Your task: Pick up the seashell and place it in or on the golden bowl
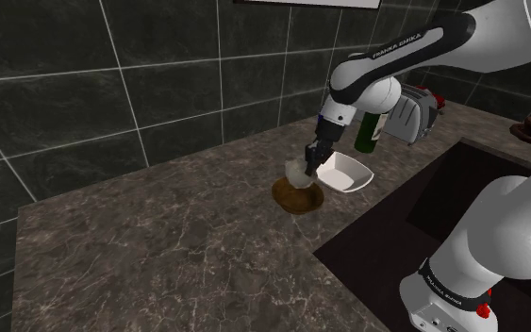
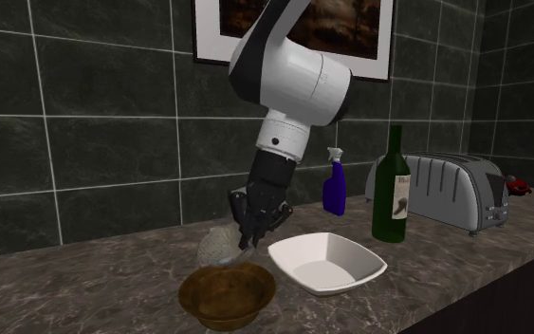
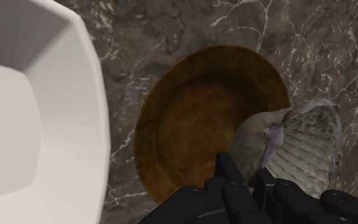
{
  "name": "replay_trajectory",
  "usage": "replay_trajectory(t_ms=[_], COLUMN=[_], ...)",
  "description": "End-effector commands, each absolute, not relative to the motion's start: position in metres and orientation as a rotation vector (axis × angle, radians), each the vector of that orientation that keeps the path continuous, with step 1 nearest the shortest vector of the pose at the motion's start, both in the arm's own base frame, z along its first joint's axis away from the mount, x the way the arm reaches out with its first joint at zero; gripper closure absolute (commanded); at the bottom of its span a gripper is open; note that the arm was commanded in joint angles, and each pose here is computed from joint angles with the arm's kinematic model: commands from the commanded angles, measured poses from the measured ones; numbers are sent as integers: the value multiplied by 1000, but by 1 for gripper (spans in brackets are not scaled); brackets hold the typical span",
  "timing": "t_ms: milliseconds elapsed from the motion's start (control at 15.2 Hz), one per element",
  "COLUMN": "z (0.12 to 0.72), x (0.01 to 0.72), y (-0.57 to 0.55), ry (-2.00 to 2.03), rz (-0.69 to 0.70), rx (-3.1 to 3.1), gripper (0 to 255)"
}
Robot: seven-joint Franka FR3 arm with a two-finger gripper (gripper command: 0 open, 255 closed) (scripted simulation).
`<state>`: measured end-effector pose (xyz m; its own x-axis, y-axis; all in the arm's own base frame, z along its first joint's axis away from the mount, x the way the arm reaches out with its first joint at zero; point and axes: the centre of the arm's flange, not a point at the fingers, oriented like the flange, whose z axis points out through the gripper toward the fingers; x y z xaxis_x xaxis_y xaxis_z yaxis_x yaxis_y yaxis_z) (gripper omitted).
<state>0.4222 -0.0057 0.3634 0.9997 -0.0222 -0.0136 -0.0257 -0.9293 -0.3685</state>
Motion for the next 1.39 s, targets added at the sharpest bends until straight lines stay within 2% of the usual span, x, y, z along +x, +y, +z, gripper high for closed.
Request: replay_trajectory(t_ms=[0,462,990,1056,1320], z=[352,314,314,314,314], x=[423,423,423,423,423], y=[-5,-5,-5,-5,-5], ry=[34,34,34,34,34], rz=[12,12,12,12,12], rx=[-2764,-2764,-2764,-2764,-2764], gripper=[255,255,255,0,0])
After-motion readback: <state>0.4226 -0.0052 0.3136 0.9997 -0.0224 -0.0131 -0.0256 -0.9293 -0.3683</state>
